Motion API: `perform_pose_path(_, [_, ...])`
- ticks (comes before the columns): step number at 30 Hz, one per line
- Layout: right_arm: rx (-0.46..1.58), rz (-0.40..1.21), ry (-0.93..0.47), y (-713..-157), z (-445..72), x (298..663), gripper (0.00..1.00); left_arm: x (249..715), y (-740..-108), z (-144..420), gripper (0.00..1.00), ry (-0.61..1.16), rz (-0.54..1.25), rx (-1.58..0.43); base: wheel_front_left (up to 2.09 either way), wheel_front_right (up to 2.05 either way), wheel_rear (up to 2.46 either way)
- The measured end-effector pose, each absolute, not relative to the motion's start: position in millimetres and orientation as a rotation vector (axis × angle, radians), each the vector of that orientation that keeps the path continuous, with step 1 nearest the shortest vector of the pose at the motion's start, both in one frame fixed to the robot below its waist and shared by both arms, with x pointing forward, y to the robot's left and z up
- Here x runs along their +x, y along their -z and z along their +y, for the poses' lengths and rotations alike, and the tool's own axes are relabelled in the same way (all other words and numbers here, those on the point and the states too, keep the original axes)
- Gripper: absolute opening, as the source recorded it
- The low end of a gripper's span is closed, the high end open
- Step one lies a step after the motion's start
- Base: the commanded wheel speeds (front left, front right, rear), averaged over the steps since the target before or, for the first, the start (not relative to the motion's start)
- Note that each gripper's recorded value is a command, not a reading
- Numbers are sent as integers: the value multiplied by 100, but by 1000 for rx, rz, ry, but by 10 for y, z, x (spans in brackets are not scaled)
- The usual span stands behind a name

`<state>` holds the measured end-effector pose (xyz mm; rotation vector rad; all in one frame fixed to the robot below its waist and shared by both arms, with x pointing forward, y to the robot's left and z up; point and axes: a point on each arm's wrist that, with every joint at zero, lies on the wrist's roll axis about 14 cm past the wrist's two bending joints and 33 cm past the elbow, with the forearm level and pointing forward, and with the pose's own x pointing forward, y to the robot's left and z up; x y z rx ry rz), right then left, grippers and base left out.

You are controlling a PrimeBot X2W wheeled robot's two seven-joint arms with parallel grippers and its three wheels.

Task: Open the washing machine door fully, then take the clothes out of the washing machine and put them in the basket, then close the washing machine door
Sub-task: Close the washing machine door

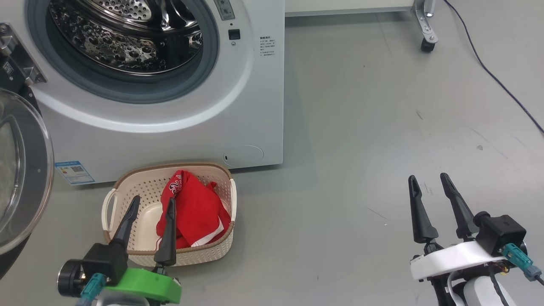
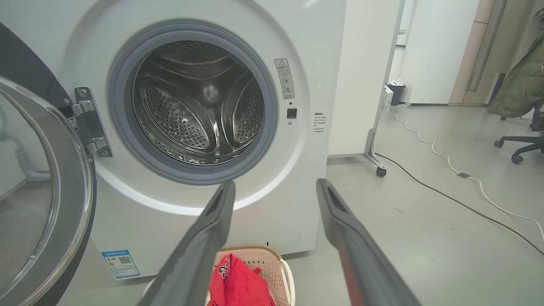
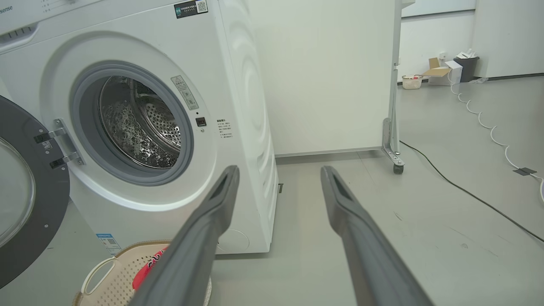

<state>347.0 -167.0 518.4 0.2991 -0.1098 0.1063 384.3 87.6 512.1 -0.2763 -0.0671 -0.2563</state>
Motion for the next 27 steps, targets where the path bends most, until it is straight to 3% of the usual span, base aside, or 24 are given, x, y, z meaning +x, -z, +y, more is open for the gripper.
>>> perform_pose_path(11, [295, -111, -100, -5184, -1704, 3502, 100, 3814, -5084, 839, 100, 267, -54, -277, 0, 0, 0])
perform_pose_path(27, [300, -91, -235, -5176, -1292, 3695, 100, 3695, -5034, 1212, 100, 146, -51, -266, 0, 0, 0])
